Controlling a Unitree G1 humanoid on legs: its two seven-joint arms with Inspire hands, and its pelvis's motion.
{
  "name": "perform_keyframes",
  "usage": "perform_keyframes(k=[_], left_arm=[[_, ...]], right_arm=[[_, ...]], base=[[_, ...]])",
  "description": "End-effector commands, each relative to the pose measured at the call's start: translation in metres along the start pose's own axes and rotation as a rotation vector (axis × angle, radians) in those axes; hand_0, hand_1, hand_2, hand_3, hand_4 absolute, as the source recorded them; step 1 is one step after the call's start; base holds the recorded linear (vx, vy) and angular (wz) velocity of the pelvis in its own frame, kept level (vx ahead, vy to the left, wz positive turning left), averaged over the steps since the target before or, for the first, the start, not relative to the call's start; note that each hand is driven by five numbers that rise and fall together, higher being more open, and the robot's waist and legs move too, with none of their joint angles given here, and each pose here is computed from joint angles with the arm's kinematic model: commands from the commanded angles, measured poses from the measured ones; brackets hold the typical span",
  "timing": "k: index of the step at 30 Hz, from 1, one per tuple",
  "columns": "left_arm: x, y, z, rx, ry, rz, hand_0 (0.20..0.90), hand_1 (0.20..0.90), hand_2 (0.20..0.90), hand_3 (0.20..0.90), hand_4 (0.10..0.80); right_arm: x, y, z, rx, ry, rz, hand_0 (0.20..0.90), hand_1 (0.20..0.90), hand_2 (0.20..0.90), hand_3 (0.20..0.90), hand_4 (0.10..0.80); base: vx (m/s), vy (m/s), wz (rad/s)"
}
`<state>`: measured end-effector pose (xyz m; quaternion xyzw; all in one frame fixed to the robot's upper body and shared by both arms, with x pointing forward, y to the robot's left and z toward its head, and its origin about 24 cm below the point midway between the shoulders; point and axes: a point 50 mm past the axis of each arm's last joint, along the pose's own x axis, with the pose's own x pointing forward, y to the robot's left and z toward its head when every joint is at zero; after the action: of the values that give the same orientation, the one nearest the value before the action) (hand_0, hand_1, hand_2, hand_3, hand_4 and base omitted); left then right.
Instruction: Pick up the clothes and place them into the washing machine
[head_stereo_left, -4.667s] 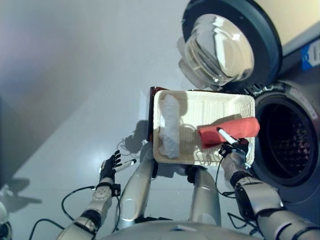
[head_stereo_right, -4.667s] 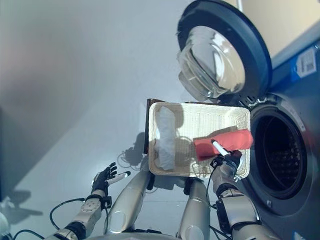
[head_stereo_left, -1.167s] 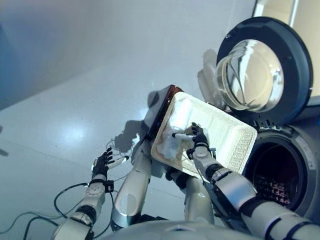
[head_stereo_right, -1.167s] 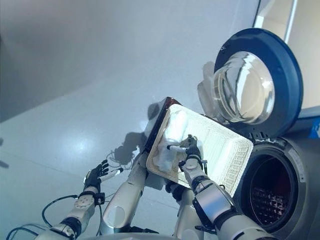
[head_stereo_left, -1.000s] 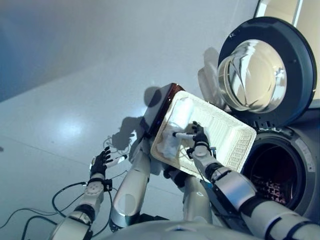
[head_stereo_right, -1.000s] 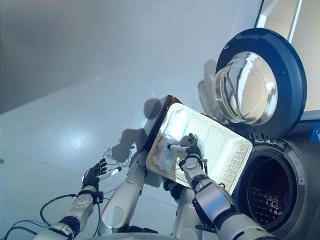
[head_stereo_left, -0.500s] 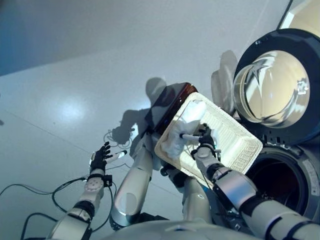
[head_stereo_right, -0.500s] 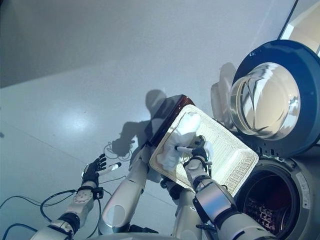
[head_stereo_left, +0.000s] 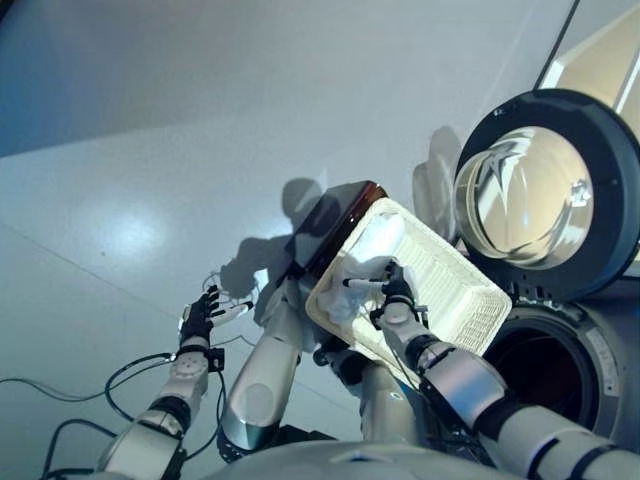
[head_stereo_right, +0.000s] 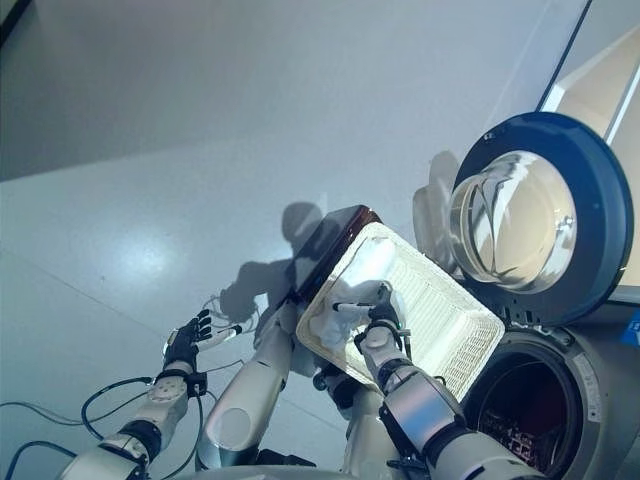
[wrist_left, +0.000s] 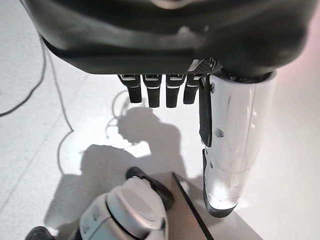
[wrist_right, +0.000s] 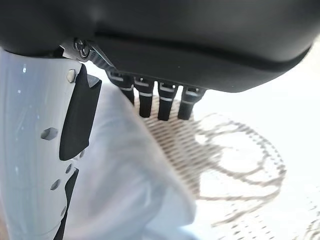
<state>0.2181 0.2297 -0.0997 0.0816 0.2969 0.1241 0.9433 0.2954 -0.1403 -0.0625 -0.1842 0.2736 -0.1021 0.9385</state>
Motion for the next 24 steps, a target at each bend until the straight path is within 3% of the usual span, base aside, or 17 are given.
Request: perform_keyframes(k=[1,11,24], left_arm=[[-0.004,0.019,-0.012,0.039,0.025,0.050,0.900,0.900,0.900,0.900,0.800],[-0.007,0.019,-0.021,0.042,0.056,0.047,0.900,0.900,0.900,0.900,0.800],[0.001,0.006,0.005,-0.006,-0.035,0.028,0.900,0.900,0.900,0.900,0.800]], right_arm=[[-0.008,0.019,0.008,0.040,-0.073,0.056,0.900,0.900,0.900,0.900,0.800],[-0.009,0.017,0.000,0.013,-0.064,0.047,0.900,0.900,0.900,0.900,0.800],[0.005,-0.001,0.050,-0.017,-0.170,-0.065,0.900,0.900,0.900,0.900,0.800]], base=[[-0.037,-0.006,-0.03],[0.000,0.000,0.00],[-0.029,0.018,0.07]])
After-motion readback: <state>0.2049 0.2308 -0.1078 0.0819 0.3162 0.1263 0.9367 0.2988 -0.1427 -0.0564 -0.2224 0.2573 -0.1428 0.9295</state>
